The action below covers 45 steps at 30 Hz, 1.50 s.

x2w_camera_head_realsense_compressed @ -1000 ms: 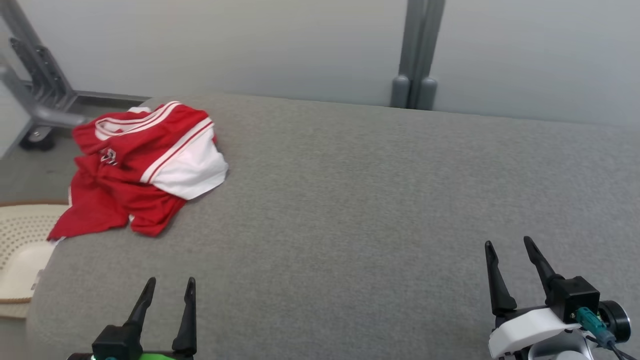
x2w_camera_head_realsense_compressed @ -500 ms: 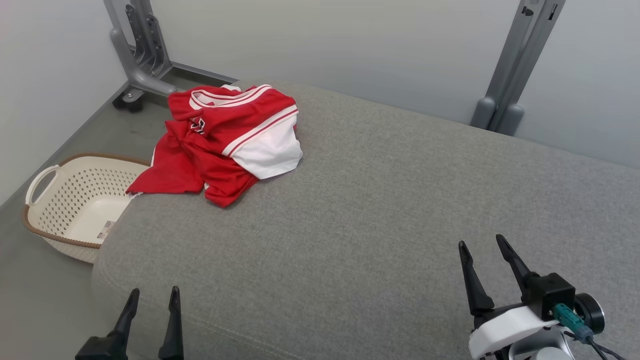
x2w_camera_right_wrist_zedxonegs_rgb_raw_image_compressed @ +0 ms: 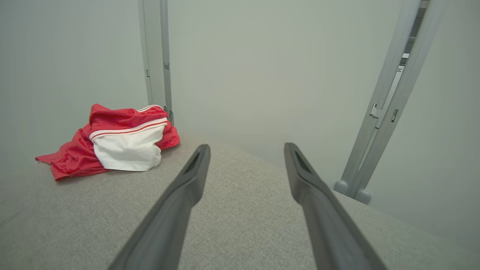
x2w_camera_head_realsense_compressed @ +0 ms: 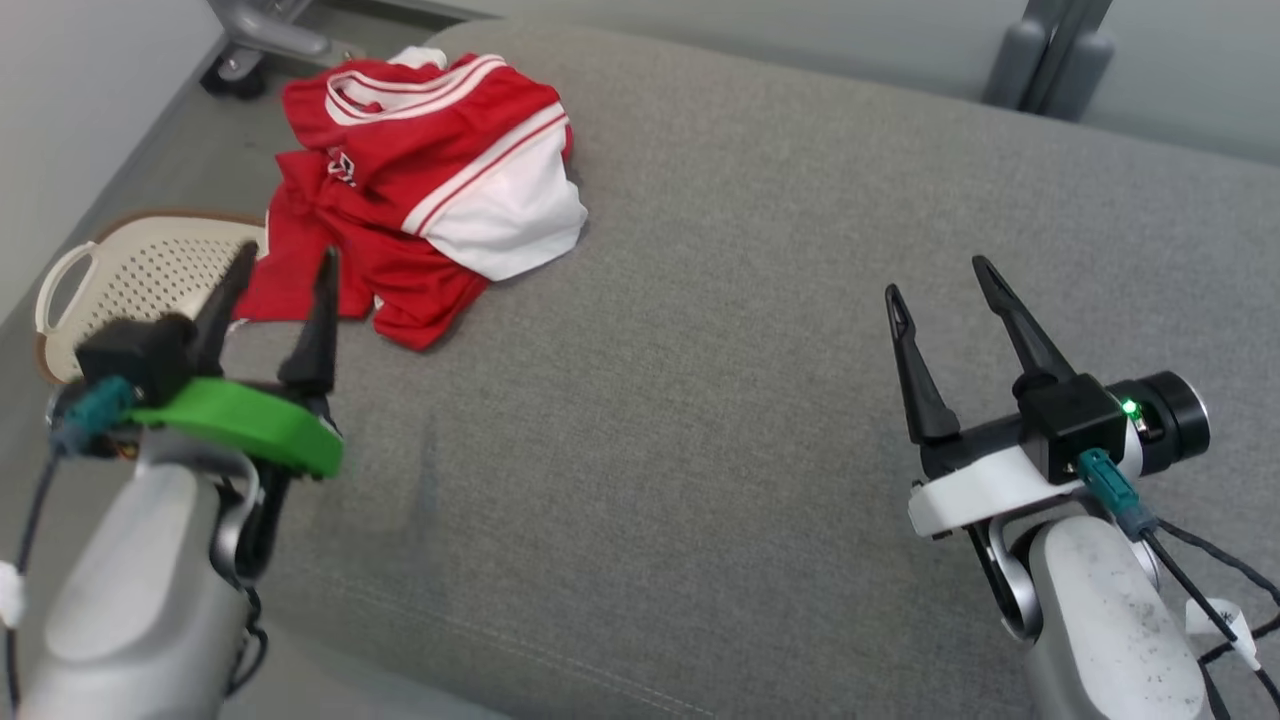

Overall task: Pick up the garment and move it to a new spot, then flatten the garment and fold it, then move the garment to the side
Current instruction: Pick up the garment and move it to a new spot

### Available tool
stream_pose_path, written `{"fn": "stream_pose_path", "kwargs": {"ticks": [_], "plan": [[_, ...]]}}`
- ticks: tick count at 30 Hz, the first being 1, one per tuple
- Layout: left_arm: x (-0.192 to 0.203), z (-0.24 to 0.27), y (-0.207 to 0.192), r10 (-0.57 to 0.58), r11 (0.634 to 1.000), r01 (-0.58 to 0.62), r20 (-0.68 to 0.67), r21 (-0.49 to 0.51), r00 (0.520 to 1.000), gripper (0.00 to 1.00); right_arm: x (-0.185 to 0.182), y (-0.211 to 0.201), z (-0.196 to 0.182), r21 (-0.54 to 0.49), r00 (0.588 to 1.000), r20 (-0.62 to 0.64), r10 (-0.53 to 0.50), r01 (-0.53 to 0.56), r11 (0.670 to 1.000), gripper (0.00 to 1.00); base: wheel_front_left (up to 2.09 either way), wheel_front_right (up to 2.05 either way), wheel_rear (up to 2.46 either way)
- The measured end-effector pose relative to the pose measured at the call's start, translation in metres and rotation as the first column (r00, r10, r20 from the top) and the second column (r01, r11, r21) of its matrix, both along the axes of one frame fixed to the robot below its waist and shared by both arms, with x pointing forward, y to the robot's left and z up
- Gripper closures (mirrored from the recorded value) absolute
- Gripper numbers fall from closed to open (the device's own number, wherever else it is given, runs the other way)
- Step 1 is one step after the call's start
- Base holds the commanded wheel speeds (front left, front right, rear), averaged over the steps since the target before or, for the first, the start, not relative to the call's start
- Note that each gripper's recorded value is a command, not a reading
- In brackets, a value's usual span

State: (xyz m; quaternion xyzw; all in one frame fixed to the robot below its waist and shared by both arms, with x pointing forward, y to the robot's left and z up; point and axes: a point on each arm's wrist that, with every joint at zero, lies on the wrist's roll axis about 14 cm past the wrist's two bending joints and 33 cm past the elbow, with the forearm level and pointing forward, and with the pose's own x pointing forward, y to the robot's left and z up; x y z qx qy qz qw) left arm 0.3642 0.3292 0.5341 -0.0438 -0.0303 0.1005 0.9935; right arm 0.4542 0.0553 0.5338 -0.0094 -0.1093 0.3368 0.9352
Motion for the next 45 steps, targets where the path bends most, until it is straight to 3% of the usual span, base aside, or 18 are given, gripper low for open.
{"fn": "stream_pose_path", "kwargs": {"ticks": [6, 9, 19, 20, 22, 25, 30, 37, 45], "plan": [[0.076, -0.010, 0.026, -0.045, 0.996, 0.056, -0.154, 0.068, 0.987, 0.00, 0.027, -0.005, -0.042, 0.008, 0.997, -0.072, -0.017, 0.018, 1.000, 0.00, 0.00, 0.00, 0.00], [0.106, -0.035, 0.031, -0.049, 0.997, 0.062, -0.242, 0.048, 0.969, 0.00, 0.035, -0.019, -0.073, -0.007, 0.990, -0.132, -0.052, 0.051, 0.999, 0.00, 0.00, 0.00, 0.00], [0.149, -0.124, 0.054, 0.020, 0.999, 0.000, -0.470, 0.041, 0.883, 0.00, 0.043, -0.072, -0.134, -0.085, 0.954, -0.240, -0.179, 0.163, 0.983, 0.00, 0.00, 0.00, 0.00], [0.152, -0.134, 0.050, 0.010, 1.000, 0.004, -0.489, 0.029, 0.872, 0.25, 0.044, -0.077, -0.136, -0.091, 0.951, -0.242, -0.193, 0.176, 0.980, 0.00, 0.00, 0.00, 0.00], [0.154, -0.147, 0.043, -0.007, 0.999, 0.026, -0.520, 0.030, 0.854, 1.00, 0.045, -0.086, -0.139, -0.096, 0.945, -0.245, -0.218, 0.200, 0.975, 0.00, 0.00, 0.00, 0.00], [0.157, -0.160, 0.037, -0.028, 0.998, 0.056, -0.554, 0.034, 0.832, 1.00, 0.044, -0.098, -0.144, -0.100, 0.932, -0.264, -0.247, 0.228, 0.968, 0.00, 0.00, 0.00, 0.00], [0.172, -0.130, 0.032, -0.065, 0.990, 0.118, -0.486, 0.078, 0.872, 1.00, 0.038, -0.108, -0.140, -0.084, 0.920, -0.286, -0.268, 0.255, 0.963, 0.00, 0.00, 0.00, 0.00], [0.192, -0.031, 0.017, -0.162, 0.962, 0.219, -0.304, 0.165, 0.939, 1.00, 0.019, -0.115, -0.121, -0.046, 0.910, -0.307, -0.277, 0.277, 0.960, 0.00, 0.00, 0.00, 0.00], [0.178, 0.075, -0.042, -0.353, 0.905, 0.372, -0.122, 0.205, 0.927, 1.00, -0.001, -0.122, -0.079, 0.018, 0.920, -0.266, -0.287, 0.303, 0.953, 0.00, 0.00, 0.00, 0.00]]}}
